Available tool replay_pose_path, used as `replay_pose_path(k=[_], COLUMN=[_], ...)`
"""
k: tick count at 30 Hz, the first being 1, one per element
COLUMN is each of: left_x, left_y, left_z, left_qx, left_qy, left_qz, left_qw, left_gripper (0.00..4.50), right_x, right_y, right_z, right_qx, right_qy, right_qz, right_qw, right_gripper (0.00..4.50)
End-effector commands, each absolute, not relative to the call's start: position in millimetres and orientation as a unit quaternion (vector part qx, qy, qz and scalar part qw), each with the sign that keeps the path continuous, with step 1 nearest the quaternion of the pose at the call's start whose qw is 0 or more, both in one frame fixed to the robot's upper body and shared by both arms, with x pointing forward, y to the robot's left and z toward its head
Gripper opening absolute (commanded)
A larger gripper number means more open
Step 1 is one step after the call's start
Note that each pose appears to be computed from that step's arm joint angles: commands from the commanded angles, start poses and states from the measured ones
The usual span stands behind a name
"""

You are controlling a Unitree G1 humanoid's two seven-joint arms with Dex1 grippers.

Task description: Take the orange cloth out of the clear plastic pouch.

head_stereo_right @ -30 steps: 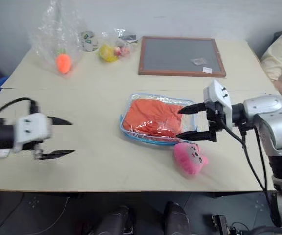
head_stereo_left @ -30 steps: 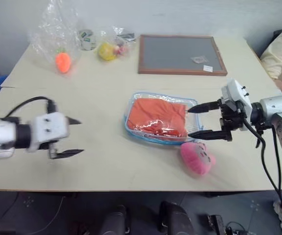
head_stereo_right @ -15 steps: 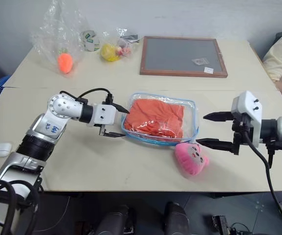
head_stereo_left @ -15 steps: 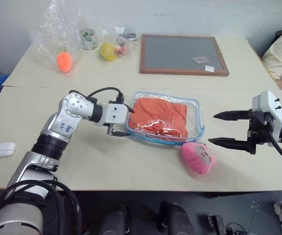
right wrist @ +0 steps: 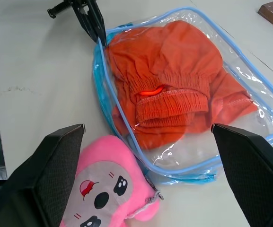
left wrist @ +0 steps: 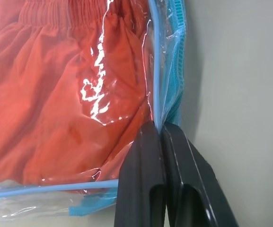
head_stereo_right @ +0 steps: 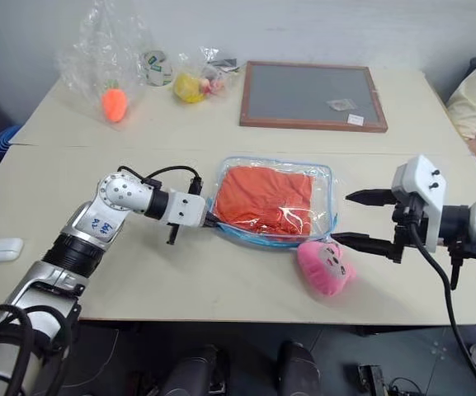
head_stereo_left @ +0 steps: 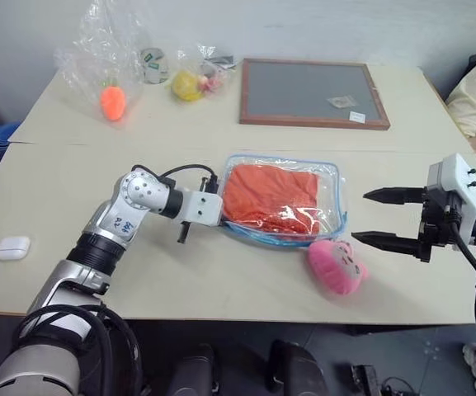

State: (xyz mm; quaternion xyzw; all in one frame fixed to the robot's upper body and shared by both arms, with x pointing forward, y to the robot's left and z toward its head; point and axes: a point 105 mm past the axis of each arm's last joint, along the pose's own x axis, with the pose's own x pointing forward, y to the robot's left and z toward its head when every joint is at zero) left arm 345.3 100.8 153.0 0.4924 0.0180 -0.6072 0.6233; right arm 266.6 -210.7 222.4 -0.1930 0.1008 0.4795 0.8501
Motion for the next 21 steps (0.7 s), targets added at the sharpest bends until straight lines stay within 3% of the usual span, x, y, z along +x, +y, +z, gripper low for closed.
replay_pose_path(k=[1, 7, 13, 21], left_x=[331.8, 303.2, 284.8, 306.1], left_y=[115.8, 139.2, 170.9, 187.4], left_z=[170.6, 180.8, 162.3, 160.7], left_qx=[0.509, 0.525, 0.552, 0.580], left_qy=[0.025, 0.049, 0.093, 0.021], left_qz=[-0.573, -0.538, -0.506, -0.478], left_qw=[0.641, 0.658, 0.656, 0.659], left_gripper=[0.02, 0.02, 0.02, 0.02], right_x=[265.2, 256.6, 256.0, 262.0], right_y=[-206.8, -199.7, -196.5, -192.6], right_z=[232.9, 225.7, 221.6, 216.7], right_qx=[-0.208, -0.213, -0.212, -0.217], right_qy=[0.084, 0.099, 0.106, 0.111], right_qz=[0.491, 0.534, 0.555, 0.574], right_qw=[0.842, 0.812, 0.797, 0.782], right_gripper=[4.50, 4.50, 4.50, 4.50])
